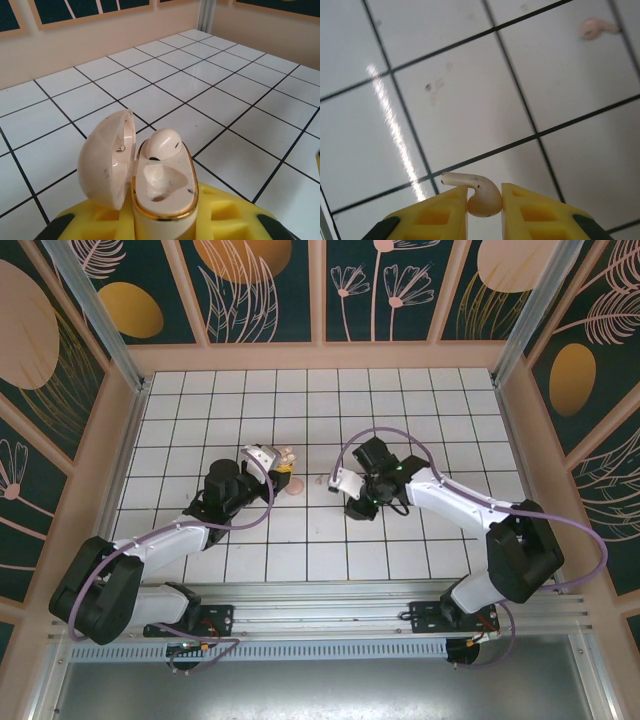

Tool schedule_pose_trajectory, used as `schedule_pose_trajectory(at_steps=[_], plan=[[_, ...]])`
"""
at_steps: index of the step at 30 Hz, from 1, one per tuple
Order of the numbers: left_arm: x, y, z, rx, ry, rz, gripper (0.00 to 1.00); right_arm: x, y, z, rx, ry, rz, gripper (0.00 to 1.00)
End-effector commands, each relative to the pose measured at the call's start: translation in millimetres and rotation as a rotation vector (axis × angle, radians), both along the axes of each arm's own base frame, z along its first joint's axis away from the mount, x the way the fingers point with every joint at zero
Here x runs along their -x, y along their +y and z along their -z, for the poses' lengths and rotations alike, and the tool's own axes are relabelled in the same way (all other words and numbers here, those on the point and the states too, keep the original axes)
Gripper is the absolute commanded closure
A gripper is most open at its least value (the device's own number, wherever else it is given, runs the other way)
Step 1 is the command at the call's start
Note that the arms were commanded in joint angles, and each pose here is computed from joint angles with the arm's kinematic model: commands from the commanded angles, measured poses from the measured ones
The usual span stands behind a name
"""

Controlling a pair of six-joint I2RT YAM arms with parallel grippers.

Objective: Insert wireless bluetooth earbuds into charging case

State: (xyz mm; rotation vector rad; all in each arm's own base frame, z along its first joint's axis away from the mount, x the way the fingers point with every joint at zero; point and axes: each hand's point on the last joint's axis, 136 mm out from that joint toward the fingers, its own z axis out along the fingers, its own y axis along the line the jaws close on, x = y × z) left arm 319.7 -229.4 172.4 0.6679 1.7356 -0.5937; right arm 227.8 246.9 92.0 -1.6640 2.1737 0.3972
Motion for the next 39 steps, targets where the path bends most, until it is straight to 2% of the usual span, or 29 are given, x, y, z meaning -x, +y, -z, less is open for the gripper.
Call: schedule_pose_trajectory(at_steps=[1,10,15,32,39], plan=[[-2.5,-1.8,-24.8,0.03,-0.058,0.0,0.82,21.4,-6.3,14.2,0.056,-0.03,-0.202,0.78],[-2.3,-2.0,-26.9,0.028,-0.063,0.002,0.82,44.6,-16.9,42.9,0.157,-0.011,-0.435,0.76],[-2.3,-3.2,-26.9,0.026,-0.061,0.009,0.82,52.6,-24.1,55.0,0.193,-0.004,-0.511,0.76],[-3.1,-5.9,-26.6,0.028,-0.055,0.019,0.82,64.3,-31.7,74.3,0.233,-0.001,-0.566,0.74],[-2.5,-4.5,-26.1,0.025,-0.057,0.015,0.82,59.2,-25.4,67.9,0.222,-0.013,-0.523,0.66]])
